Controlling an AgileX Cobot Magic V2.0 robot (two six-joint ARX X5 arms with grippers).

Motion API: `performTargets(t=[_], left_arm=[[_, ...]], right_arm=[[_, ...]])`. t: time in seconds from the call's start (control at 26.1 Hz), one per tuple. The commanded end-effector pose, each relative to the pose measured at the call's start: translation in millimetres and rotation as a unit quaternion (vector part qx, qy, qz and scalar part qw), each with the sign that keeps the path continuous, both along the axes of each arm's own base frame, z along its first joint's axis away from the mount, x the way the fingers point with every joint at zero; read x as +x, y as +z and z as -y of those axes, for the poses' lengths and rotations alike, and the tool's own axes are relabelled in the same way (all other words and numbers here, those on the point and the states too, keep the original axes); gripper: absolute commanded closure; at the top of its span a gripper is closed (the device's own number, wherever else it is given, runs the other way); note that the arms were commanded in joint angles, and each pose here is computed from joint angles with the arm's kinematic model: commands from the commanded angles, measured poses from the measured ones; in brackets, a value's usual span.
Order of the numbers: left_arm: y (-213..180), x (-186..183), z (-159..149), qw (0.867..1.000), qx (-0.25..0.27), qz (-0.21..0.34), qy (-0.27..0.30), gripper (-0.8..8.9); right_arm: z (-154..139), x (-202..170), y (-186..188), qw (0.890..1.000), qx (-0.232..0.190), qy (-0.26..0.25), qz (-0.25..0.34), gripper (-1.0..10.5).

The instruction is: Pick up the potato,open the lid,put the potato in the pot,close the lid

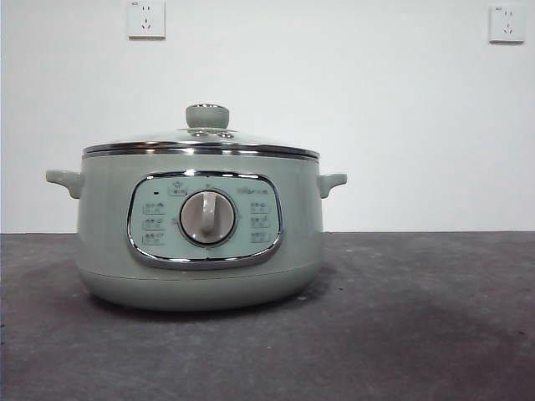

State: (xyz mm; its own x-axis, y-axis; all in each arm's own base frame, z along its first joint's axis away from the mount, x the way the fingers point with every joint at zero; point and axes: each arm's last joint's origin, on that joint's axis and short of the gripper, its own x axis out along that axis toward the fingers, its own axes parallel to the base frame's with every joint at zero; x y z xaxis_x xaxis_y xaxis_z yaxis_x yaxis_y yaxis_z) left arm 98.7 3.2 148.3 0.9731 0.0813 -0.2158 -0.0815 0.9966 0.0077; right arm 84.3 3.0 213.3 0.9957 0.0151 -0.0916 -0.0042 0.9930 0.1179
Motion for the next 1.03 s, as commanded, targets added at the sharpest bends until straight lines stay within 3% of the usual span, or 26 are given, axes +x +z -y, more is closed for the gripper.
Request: performTargets(t=[0.04, 0.42, 1.03], left_arm=[[-3.2, 0.3, -0.4, 1.000, 0.006, -0.004, 0.001, 8.16], [-3.4, 0.5, -0.5, 1.000, 0.006, -0.006, 0.002, 8.16], [-3.7, 0.6, -0.4, 1.000, 0.006, -0.007, 0.001, 8.16]], right_arm=[[3.6, 3.6, -29.5, 1.000, -0.018, -0.007, -0.010, 9.5], [6.1, 11.4, -63.0, 0.997, -0.071, 0.002, -0.041, 9.5], [6.3, 11.5, -63.0, 0.997, -0.069, -0.002, -0.042, 9.5]])
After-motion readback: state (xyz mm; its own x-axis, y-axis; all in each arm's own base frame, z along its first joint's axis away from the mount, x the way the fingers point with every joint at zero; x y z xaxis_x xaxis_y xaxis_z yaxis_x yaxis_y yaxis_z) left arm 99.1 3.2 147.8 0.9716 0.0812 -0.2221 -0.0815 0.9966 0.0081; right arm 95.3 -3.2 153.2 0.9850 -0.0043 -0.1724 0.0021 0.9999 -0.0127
